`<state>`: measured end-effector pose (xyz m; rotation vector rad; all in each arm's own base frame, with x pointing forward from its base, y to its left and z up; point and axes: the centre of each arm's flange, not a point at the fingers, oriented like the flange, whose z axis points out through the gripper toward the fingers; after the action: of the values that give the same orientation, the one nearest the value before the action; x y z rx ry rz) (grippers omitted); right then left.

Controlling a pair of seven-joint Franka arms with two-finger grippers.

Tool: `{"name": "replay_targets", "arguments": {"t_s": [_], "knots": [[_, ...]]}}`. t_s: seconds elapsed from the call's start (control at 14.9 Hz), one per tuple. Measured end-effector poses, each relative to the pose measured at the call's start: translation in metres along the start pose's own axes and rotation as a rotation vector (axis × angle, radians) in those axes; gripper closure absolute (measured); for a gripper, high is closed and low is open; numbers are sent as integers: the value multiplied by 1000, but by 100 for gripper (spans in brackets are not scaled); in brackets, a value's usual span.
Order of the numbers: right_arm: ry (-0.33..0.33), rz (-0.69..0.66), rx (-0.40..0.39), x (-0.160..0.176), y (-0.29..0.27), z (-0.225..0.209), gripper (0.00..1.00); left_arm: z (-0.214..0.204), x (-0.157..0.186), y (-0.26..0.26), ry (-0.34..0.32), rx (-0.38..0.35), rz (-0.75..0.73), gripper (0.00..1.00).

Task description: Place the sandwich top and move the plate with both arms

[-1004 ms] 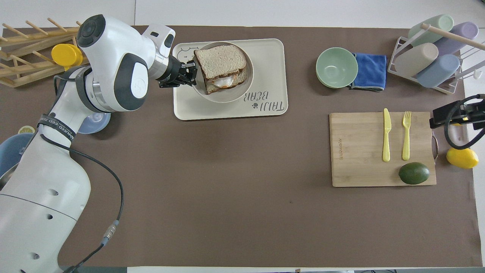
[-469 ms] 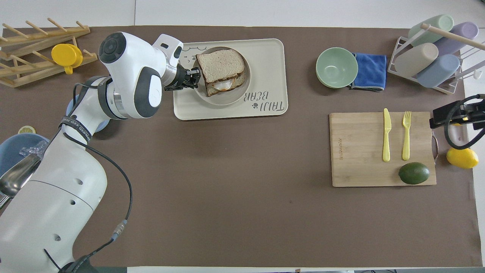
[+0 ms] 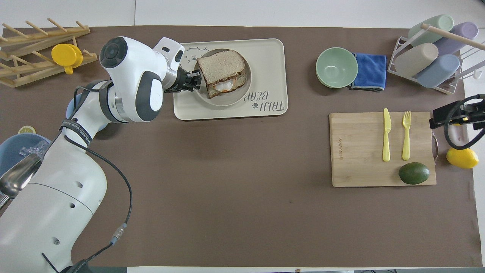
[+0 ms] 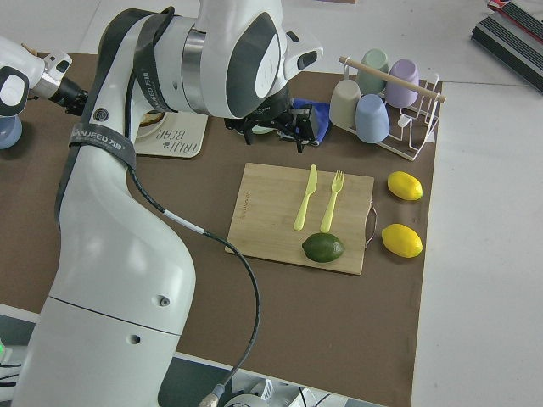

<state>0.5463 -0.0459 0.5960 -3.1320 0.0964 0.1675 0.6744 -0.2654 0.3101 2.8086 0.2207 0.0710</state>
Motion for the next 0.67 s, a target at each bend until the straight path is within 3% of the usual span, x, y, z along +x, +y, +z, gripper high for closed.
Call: {"name": "replay_targets", "arguments": {"t_s": [0.4, 0.67], "knots": [[0, 0, 0, 0, 0, 0, 0, -22, 9, -14, 12, 41, 31, 2], [0, 0, 0, 0, 0, 0, 0, -117, 27, -53, 48, 123, 14, 0]]}}
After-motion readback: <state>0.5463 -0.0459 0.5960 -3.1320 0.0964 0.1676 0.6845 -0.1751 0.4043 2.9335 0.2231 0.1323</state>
